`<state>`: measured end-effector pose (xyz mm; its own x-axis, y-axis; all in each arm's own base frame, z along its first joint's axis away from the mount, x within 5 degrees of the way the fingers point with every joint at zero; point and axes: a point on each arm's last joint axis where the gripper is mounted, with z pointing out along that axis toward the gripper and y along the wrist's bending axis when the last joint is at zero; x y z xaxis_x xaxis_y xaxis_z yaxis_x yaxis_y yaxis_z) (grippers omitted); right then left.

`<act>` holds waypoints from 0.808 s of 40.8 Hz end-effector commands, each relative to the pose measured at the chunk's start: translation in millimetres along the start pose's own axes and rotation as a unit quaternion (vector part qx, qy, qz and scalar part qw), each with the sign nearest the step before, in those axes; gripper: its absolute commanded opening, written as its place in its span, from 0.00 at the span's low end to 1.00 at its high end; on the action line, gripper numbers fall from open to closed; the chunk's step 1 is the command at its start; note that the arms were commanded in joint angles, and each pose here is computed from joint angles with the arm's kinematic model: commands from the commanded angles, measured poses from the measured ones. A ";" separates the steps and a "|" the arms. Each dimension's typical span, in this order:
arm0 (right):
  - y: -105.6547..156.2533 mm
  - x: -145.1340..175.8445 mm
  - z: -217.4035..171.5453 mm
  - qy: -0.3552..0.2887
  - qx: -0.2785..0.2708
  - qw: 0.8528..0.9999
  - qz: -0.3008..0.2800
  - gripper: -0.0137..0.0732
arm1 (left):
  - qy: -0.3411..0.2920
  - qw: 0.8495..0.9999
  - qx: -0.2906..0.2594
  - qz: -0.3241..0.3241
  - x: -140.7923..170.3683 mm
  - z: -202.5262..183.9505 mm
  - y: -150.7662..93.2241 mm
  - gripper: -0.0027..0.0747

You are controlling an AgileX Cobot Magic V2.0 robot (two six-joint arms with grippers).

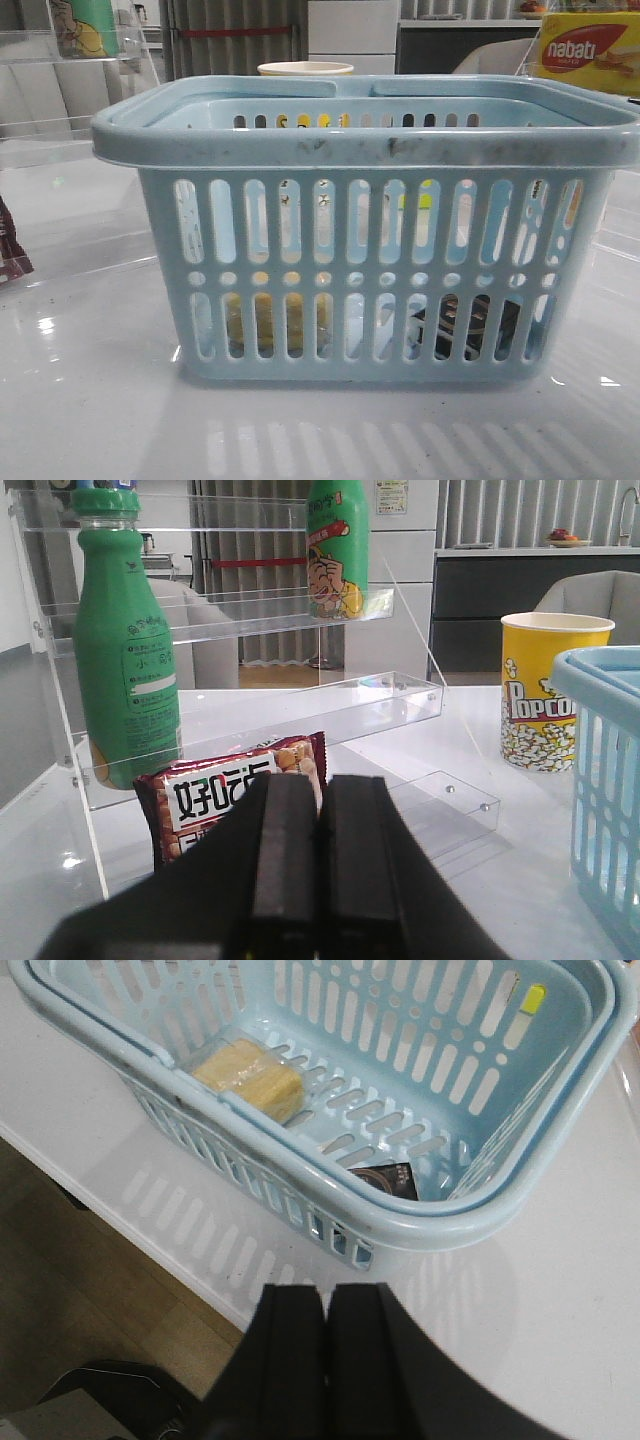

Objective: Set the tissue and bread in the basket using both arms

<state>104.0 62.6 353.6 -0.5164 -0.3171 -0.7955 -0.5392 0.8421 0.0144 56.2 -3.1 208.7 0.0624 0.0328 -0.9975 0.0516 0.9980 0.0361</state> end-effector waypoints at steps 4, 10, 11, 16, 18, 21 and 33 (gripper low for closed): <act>0.4 -11.3 -6.0 -0.043 0.000 0.999 0.002 0.22 | -0.049 0.999 -0.002 -0.005 -7.0 -1.6 0.6 0.15; 0.1 -8.4 -8.7 -0.051 0.002 0.999 0.003 0.22 | -0.049 0.999 -0.002 -0.005 -7.0 -1.6 0.6 0.15; -0.9 -6.2 -9.2 -0.051 0.006 0.999 0.006 0.22 | -0.049 0.999 -0.002 -0.005 -7.0 -1.6 0.6 0.15; -12.6 9.7 -19.3 -0.092 0.063 0.993 0.040 0.22 | -0.049 0.999 -0.002 -0.005 -7.0 -1.6 0.6 0.15; -17.1 20.7 -23.9 -0.117 0.096 0.987 0.056 0.22 | -0.049 0.999 -0.002 -0.005 -7.0 -1.6 0.6 0.15; -21.3 39.6 -27.1 -0.161 0.142 0.974 0.072 0.22 | -0.049 0.999 -0.002 -0.005 -7.0 -1.6 0.6 0.15; -25.6 115.6 -8.7 -0.314 0.271 0.906 0.085 0.22 | -0.049 0.999 -0.002 -0.005 -7.0 -1.6 0.6 0.15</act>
<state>53.1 4.0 266.8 -0.1587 -0.0049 -0.9873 -0.0439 0.9990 0.0020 56.2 -3.1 208.7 0.0621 0.0289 -0.9976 0.0519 0.9981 0.0322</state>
